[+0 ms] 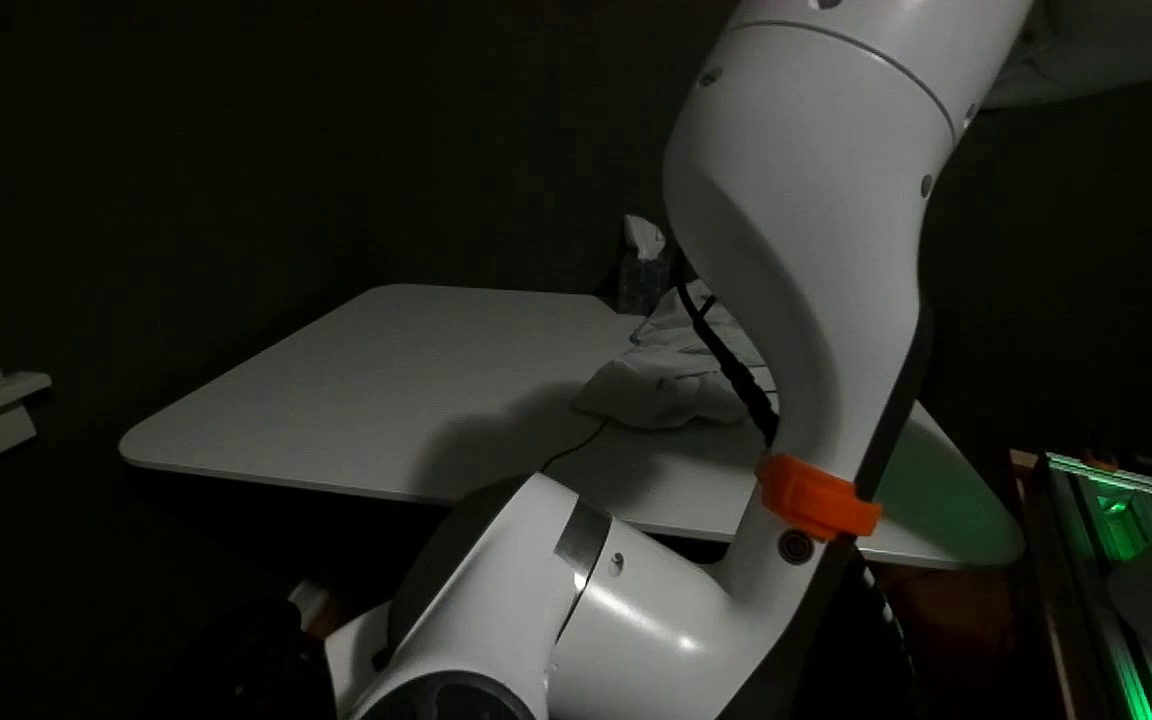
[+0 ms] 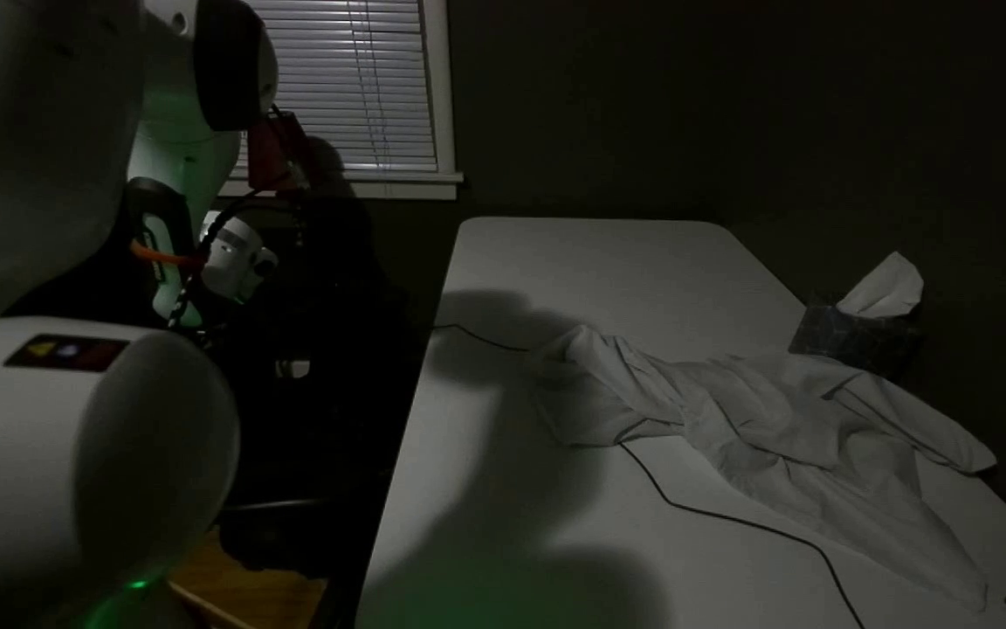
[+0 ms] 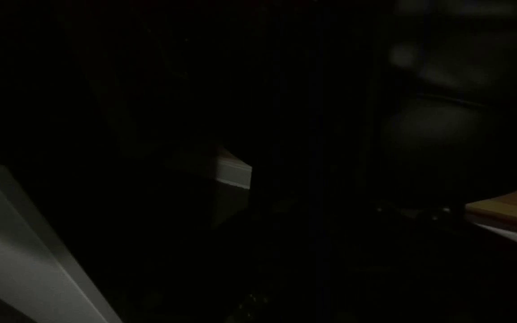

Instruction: Move the keyboard forwards then put it on the seat of the black chair.

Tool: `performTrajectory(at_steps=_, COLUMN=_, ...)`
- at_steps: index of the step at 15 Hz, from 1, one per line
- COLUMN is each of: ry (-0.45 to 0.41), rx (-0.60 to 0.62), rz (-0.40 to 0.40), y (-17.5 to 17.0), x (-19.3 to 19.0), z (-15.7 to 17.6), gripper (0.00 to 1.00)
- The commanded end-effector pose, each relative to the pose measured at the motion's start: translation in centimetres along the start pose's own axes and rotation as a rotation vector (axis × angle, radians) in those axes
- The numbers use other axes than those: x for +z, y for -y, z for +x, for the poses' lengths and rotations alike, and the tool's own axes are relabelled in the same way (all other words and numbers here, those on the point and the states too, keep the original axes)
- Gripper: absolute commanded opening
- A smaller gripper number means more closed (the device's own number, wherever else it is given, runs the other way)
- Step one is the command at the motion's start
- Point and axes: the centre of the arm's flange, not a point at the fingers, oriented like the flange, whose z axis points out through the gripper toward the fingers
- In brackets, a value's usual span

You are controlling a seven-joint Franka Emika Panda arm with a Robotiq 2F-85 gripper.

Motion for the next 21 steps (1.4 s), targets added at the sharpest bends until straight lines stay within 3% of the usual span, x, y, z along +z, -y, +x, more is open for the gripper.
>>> performTrajectory(at_steps=1, ry=0.046, rx=-0.043, rz=0.067, y=-0.2, x=-1.1, z=-1.5, gripper=0.05)
performTrajectory(at_steps=4, ry=0.072, rx=-0.07, rz=0.073, y=0.7, x=-1.2, z=-2.2, gripper=0.05)
performTrajectory(at_steps=5, ry=0.083, rx=-0.072, rz=0.071, y=0.8, x=-1.3, z=-2.3, gripper=0.45)
performTrajectory(at_steps=6, ry=0.098, rx=-0.074, rz=0.06, y=0.9, x=-1.6, z=-2.4, gripper=0.46)
performTrajectory(at_steps=8, ry=0.114, rx=-0.058, rz=0.049, y=0.3, x=-3.0, z=-1.6, gripper=0.59)
performTrajectory(at_steps=11, ry=0.147, rx=0.041, rz=0.015, y=-5.2, x=-5.8, z=1.1, gripper=0.81)
performTrajectory(at_steps=13, ry=0.188, rx=0.113, rz=0.045, y=-9.6, x=-6.8, z=2.3, gripper=0.96)
performTrajectory(at_steps=18, ry=0.217, rx=0.298, rz=0.27, y=-20.6, x=-9.5, z=2.8, gripper=1.0)
performTrajectory(at_steps=21, ry=0.116, rx=0.389, rz=0.395, y=-25.8, x=-12.9, z=2.5, gripper=1.0)
